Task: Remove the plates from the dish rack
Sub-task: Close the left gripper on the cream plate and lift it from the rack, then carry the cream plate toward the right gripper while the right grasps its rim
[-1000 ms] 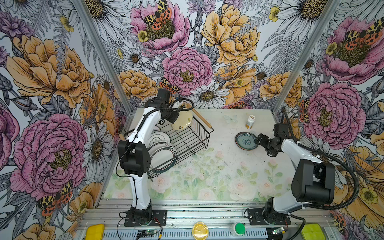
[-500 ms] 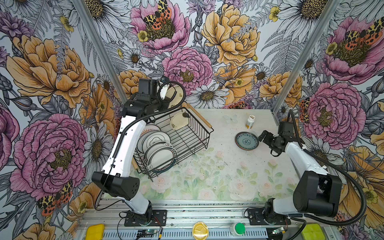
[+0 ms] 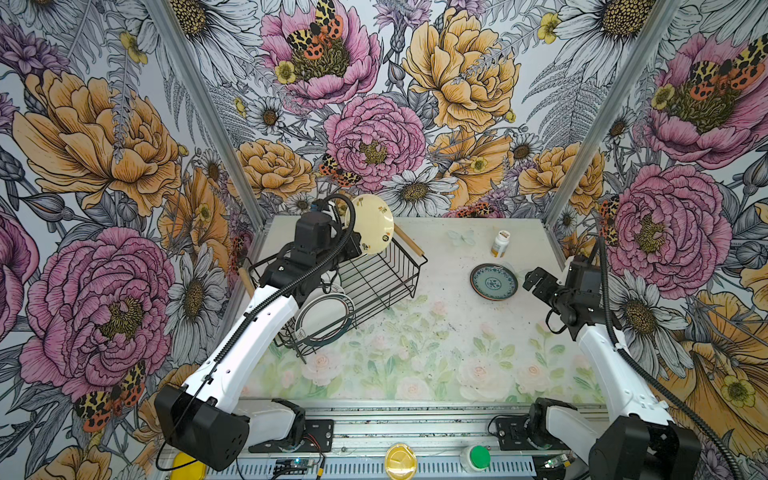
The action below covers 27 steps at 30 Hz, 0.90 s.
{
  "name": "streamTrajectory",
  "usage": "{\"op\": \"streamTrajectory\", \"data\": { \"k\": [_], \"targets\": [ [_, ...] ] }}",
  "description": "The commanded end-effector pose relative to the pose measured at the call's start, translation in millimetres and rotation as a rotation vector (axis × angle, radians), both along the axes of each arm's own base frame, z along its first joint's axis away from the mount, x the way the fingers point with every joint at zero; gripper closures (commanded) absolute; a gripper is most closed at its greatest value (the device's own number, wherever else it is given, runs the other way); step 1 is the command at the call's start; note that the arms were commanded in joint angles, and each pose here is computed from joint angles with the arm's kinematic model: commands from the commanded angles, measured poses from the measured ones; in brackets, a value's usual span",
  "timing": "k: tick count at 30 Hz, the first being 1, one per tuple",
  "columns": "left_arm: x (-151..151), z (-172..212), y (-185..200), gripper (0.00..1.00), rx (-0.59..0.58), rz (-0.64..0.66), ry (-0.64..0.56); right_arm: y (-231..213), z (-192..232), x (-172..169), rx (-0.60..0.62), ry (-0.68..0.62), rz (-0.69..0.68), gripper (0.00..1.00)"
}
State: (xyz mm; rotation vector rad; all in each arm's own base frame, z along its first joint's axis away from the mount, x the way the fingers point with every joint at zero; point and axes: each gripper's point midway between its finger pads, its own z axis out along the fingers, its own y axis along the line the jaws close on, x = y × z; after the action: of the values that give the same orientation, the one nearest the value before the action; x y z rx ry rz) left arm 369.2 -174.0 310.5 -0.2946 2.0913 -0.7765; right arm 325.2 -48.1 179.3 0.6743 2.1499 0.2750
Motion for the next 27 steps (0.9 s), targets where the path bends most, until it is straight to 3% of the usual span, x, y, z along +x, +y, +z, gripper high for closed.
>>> {"op": "streamTrajectory", "data": {
  "k": [1,8,16,21,27],
  "targets": [
    [-5,41,-29,1.0,-0.328,-0.009,-0.078,22,18,5,0.076,-0.107,0.079,0.01],
    [-11,20,-86,1.0,-0.427,-0.139,-0.017,70,33,-2,0.268,-0.191,0.284,0.01],
    [-11,0,-147,1.0,-0.532,-0.3,0.057,120,79,-13,0.455,-0.311,0.531,0.01],
    [-12,-8,-181,1.0,-0.575,-0.384,0.103,146,99,-11,0.524,-0.375,0.632,0.01],
    [-16,-16,-208,1.0,-0.589,-0.445,0.14,165,105,1,0.516,-0.377,0.674,0.01]
  ]
}}
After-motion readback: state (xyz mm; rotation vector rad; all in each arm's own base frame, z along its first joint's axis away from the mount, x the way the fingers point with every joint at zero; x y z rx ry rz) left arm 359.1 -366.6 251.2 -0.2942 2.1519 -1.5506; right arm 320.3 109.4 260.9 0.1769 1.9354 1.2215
